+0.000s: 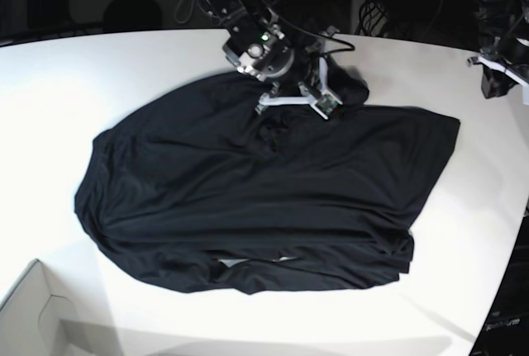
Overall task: Layout the t-shirt on the table in an organized manner, then fold the t-shirt properly
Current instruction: 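Move both grippers toward the shirt's collar area, then grasp the shirt's collar-side edge with both grippers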
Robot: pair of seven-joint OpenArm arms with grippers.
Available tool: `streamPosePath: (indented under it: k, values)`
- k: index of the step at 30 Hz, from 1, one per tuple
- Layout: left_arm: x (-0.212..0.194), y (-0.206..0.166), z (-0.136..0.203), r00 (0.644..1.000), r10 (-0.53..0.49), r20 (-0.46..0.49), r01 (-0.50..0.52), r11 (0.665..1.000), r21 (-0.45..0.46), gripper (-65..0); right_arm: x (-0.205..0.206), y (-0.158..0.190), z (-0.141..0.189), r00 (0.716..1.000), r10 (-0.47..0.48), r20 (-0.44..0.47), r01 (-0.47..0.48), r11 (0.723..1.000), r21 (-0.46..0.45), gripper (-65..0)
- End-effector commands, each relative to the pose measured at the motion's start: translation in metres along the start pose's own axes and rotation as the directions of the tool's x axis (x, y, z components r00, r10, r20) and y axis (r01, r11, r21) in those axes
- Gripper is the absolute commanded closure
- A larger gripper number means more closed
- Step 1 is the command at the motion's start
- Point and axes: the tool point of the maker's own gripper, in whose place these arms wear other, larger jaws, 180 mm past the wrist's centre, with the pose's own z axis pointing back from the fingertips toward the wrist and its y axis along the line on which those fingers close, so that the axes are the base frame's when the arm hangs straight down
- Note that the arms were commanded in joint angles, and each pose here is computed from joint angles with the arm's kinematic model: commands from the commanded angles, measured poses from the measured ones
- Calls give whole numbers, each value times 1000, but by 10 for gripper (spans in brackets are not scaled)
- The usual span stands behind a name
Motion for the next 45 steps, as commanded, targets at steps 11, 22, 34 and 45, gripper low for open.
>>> streamPosePath:
  k: [11, 22, 34, 45]
  values:
    - [-9, -128, -11, 986, -166, -14, 152, 930, -334, -139, 72, -28, 10, 983, 104, 151, -95, 993, -67, 0]
    - [-16, -249, 24, 958, -279, 71, 263, 747, -611, -139, 116, -35, 47, 948, 132, 291, -100, 987, -125, 0]
    - [-45, -263, -14, 955, -295, -26, 206, 725, -657, -139, 72, -109, 67, 971, 97, 217, -34, 961, -275, 0]
    - [-53, -132, -41, 875, -462, -143, 382, 842, -382, -138, 12, -163, 86, 989, -42, 142, 95, 916, -389, 0]
